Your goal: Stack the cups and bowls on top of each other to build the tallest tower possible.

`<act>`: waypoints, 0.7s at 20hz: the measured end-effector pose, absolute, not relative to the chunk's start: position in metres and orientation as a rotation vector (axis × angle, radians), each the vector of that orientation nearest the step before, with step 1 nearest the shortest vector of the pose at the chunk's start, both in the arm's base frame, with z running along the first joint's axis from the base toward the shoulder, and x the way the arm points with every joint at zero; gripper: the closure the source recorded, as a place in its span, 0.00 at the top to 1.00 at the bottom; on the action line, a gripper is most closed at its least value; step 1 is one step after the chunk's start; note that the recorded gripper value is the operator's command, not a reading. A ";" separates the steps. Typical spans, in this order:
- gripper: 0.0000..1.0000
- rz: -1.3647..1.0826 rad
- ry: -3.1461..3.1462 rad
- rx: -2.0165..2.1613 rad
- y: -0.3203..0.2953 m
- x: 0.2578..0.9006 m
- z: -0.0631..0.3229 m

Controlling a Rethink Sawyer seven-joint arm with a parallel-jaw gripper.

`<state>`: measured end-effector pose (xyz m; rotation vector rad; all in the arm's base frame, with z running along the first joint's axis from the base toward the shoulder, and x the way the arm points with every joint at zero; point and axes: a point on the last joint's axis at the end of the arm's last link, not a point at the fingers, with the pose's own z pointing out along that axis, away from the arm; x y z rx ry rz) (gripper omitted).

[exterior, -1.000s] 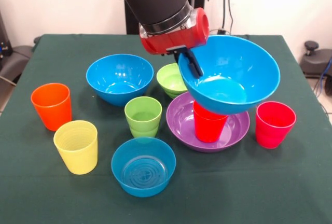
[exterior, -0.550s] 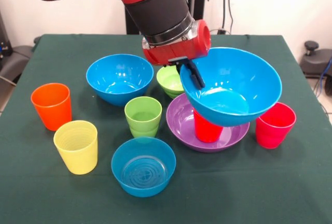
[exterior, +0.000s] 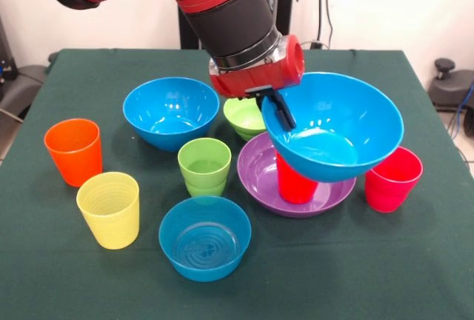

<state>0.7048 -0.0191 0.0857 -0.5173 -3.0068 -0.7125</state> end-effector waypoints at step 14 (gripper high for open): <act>0.00 -0.747 -2.973 -0.499 -0.020 0.676 0.084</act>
